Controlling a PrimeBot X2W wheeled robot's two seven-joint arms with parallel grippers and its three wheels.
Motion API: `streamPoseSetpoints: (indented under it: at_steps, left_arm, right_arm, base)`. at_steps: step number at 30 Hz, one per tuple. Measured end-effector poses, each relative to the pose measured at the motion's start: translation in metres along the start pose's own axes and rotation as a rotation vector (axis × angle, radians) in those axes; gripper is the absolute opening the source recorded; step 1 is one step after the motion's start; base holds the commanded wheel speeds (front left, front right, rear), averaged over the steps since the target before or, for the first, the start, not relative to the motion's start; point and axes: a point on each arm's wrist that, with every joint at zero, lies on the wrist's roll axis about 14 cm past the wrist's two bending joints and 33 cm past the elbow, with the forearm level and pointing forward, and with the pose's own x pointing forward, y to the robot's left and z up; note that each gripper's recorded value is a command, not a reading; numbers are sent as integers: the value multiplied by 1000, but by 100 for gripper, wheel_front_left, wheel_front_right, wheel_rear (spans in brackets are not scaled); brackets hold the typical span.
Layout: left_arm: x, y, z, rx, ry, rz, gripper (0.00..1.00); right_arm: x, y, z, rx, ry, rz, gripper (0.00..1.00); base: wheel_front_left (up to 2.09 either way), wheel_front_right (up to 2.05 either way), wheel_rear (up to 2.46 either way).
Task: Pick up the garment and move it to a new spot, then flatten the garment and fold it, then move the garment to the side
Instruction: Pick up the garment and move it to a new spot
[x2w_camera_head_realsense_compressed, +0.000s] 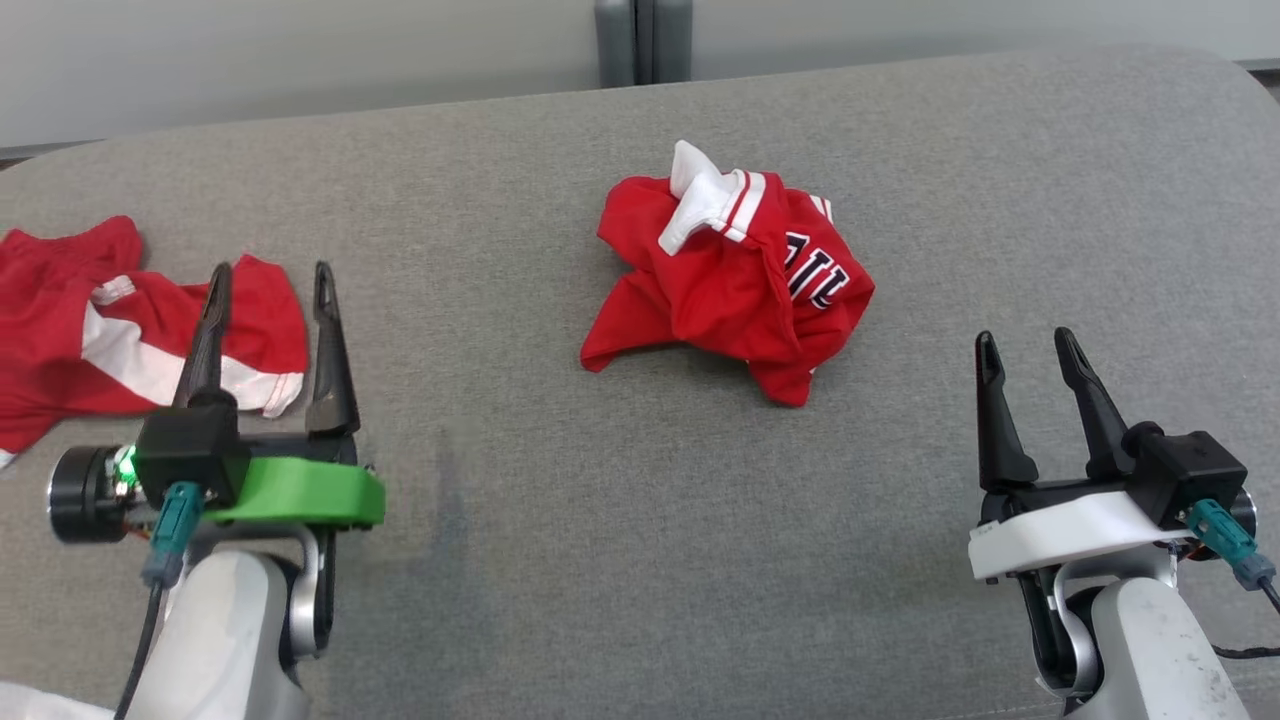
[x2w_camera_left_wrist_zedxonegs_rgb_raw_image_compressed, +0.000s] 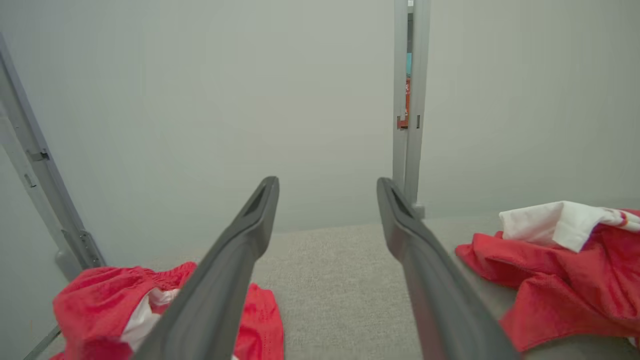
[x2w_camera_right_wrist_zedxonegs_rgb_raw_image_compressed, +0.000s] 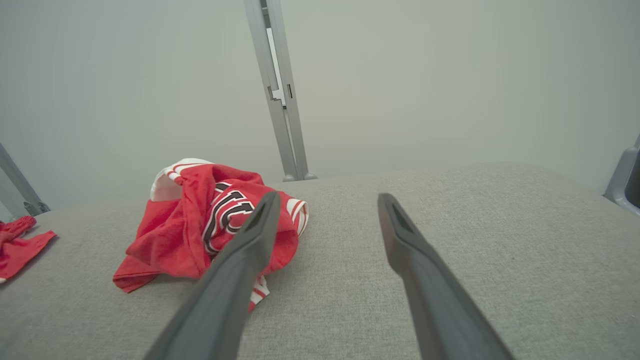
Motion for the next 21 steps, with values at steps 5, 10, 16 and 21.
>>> streamPoseSetpoints:
  at_steps: [5,10,16,21]
  left_arm:
    - [-36,34,-7,24,43,97,100]
    - [-68,54,-17,25,93,165,100]
    - [-93,59,-24,2,128,194,100]
    - [-102,60,-23,-5,130,198,100]
  right_arm:
    - [-1,10,-3,1,9,29,100]
    - [-5,18,-4,2,16,51,100]
    - [-16,22,-9,-8,43,64,100]
    - [-22,23,-9,-15,51,71,100]
  base:
    - [0,0,0]
    - [0,0,0]
    - [0,0,0]
    - [0,0,0]
